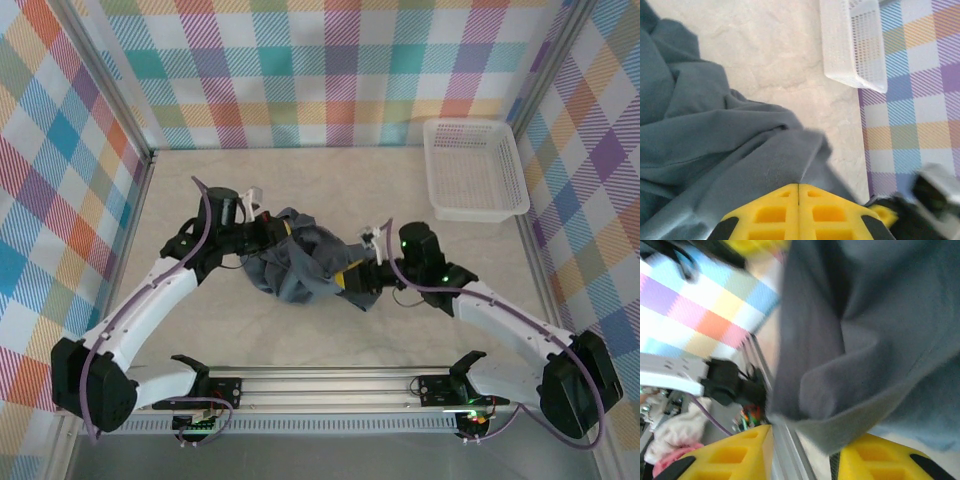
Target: Fold the inside-out t-shirt
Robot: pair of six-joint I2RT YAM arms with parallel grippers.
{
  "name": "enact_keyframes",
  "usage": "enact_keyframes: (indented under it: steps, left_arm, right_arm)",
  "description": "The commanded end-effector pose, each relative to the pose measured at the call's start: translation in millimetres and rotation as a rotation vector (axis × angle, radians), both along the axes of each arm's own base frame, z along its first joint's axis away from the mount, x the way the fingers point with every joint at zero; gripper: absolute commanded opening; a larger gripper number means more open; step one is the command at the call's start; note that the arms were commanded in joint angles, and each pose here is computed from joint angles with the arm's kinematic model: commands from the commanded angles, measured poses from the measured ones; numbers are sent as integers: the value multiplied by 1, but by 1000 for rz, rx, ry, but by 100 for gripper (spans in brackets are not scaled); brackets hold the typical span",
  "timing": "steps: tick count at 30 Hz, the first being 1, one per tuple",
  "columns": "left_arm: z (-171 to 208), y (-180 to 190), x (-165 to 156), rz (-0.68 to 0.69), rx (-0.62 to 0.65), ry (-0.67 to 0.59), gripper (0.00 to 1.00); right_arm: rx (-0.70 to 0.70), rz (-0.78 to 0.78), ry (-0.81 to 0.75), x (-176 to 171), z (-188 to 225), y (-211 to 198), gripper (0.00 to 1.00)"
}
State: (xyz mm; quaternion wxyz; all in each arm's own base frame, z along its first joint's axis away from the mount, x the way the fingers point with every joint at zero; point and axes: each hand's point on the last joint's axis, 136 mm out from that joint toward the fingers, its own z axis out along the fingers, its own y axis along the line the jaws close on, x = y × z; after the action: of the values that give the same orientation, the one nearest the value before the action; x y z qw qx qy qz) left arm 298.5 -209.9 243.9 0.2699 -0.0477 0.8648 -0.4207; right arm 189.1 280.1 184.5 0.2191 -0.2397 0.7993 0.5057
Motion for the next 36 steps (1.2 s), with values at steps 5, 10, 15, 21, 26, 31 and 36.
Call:
enact_keyframes:
  steps: [5, 10, 15, 21, 26, 31, 36]
  left_arm:
    - [-14, -3, -45, -172, 93, -31, 0]
    - [-10, -4, -43, -166, 88, -68, 0]
    - [-6, -6, -40, -164, 88, -85, 0]
    - [-5, -6, -40, -162, 92, -92, 0]
    - [11, -1, -40, -130, 84, -130, 0]
    - [34, 22, -36, -26, 141, -218, 0]
    - [28, 49, -32, 66, 240, -214, 0]
  right_arm:
    - [-153, -95, -54, 12, 0, -17, 51]
    - [-170, -120, -106, 41, 16, -3, 58]
    - [-295, -74, -269, 56, 13, 31, 67]
    - [-395, -229, -460, 101, -4, 48, 62]
    - [-492, -257, -536, 116, -22, 54, 61]
    - [-677, -382, -429, 124, -39, 16, 47]
    - [-634, -376, -207, 89, -34, -17, 47]
